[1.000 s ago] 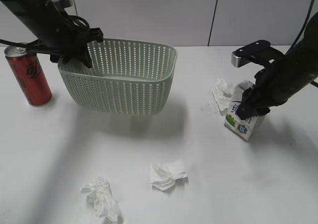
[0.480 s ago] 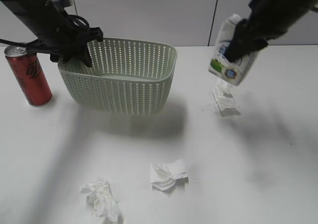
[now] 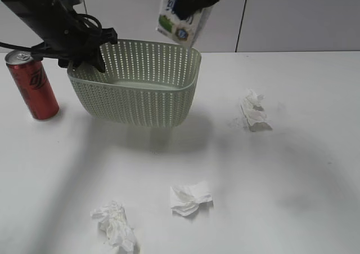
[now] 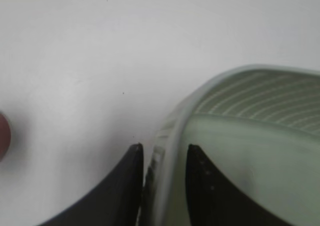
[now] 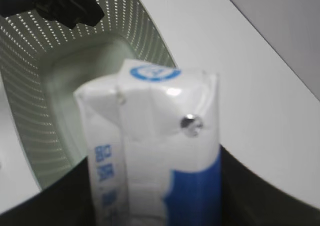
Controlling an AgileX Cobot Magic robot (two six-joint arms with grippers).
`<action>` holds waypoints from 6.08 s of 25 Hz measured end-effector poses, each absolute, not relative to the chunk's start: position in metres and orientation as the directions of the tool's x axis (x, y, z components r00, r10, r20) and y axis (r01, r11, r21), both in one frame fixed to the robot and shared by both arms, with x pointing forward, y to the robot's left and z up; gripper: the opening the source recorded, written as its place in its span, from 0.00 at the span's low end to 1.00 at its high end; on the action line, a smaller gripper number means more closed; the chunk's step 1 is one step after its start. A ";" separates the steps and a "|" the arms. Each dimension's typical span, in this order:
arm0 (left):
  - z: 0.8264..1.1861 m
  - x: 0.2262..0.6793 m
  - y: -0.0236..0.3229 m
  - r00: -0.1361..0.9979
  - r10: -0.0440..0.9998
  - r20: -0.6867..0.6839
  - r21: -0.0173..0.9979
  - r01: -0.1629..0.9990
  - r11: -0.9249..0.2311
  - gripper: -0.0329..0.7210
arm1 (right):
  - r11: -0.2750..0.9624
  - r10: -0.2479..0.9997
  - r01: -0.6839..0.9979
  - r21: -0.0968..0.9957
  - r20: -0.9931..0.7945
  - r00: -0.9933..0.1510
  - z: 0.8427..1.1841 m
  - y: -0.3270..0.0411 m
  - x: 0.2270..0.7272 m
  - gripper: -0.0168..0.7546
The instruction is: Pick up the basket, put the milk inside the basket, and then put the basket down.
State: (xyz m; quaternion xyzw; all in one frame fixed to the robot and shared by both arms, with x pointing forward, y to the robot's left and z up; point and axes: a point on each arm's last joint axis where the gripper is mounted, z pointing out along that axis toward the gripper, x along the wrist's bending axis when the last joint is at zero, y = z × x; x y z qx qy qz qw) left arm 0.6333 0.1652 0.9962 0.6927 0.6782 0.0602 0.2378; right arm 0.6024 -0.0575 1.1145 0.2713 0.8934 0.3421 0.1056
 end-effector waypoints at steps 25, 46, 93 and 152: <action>0.992 0.634 0.167 0.099 0.975 -0.201 0.425 0.905 -0.005 0.07 | 0.733 0.498 0.389 0.559 -0.051 -0.866 1.017 -0.001 0.633 0.82; 0.989 0.637 0.165 0.085 0.971 -0.223 0.435 0.900 0.021 0.04 | 0.490 0.838 0.664 0.565 -0.095 -0.538 1.171 -0.187 0.541 0.80; 1.201 0.453 0.226 0.251 0.959 -0.131 0.609 0.784 -0.123 0.79 | 0.278 0.908 0.715 0.642 0.067 -0.413 1.113 -0.254 0.342 0.79; 1.056 0.232 0.295 0.110 0.993 0.033 0.902 0.425 -0.077 0.59 | 0.022 0.971 0.413 0.911 0.079 -0.225 1.040 -0.284 0.244 0.77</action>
